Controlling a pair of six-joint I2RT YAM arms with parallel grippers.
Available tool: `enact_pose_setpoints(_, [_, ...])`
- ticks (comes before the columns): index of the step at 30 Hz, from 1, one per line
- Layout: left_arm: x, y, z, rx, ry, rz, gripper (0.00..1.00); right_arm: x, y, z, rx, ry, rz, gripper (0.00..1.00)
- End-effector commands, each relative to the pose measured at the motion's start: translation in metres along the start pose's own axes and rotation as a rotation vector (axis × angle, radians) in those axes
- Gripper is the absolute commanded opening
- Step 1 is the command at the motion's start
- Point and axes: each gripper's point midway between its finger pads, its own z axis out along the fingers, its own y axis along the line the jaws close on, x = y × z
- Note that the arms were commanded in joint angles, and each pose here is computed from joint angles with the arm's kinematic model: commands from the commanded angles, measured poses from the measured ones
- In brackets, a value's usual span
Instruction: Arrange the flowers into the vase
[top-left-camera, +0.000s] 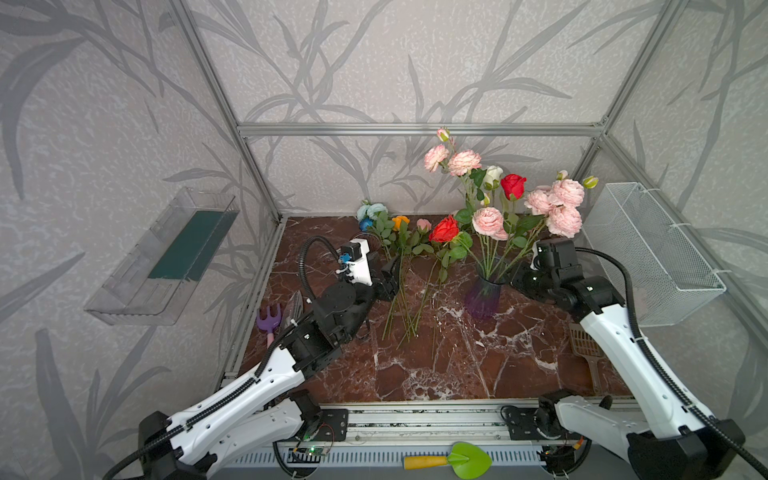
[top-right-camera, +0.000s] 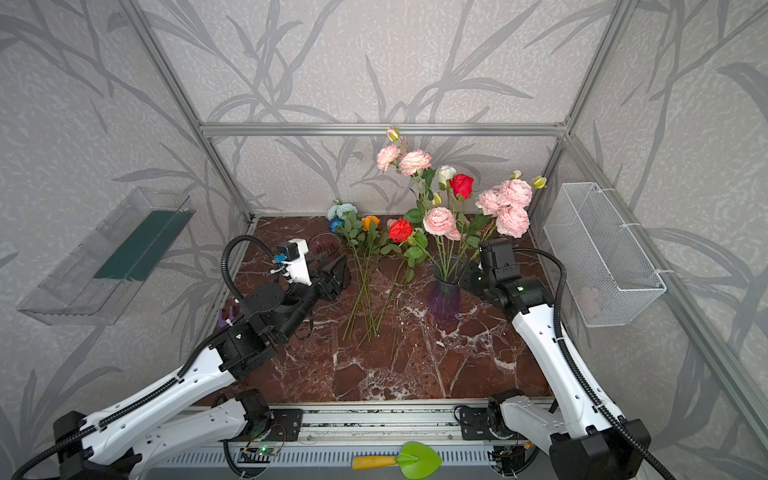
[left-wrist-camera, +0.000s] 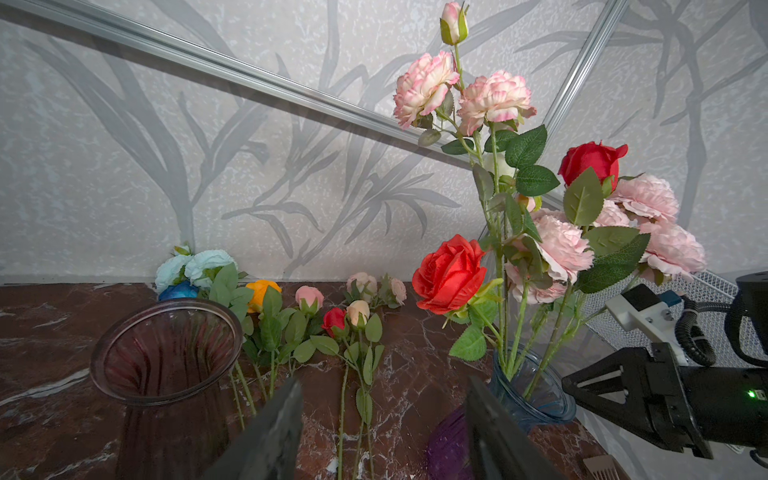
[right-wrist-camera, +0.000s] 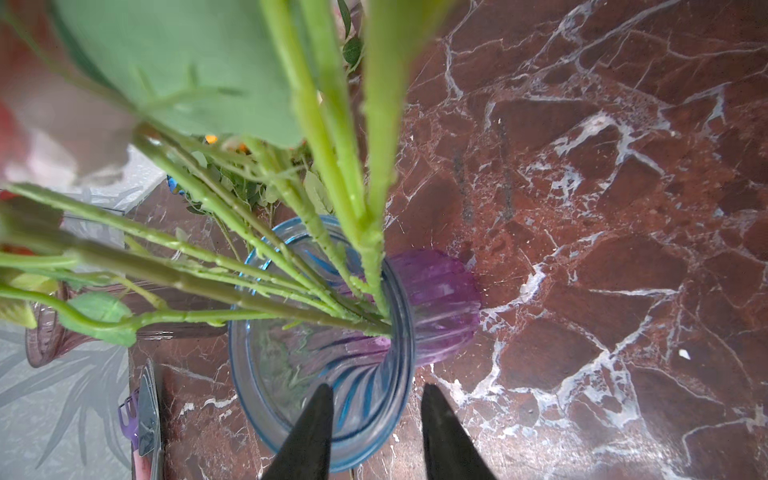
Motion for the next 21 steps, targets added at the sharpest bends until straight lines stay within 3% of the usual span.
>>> enact_pose_setpoints(1, [-0.003, -0.006, 0.001, 0.017, -0.001, -0.028, 0.62, -0.009, -0.004, 0.002, 0.013, -0.044, 0.013, 0.38])
enact_pose_setpoints(13, [-0.001, -0.006, 0.002, 0.017, 0.006, -0.029, 0.62, -0.012, -0.015, 0.028, 0.037, -0.034, 0.03, 0.38])
enact_pose_setpoints(21, [0.0, -0.006, 0.002, 0.021, 0.01, -0.026, 0.62, -0.01, -0.027, 0.037, 0.059, -0.036, 0.044, 0.27])
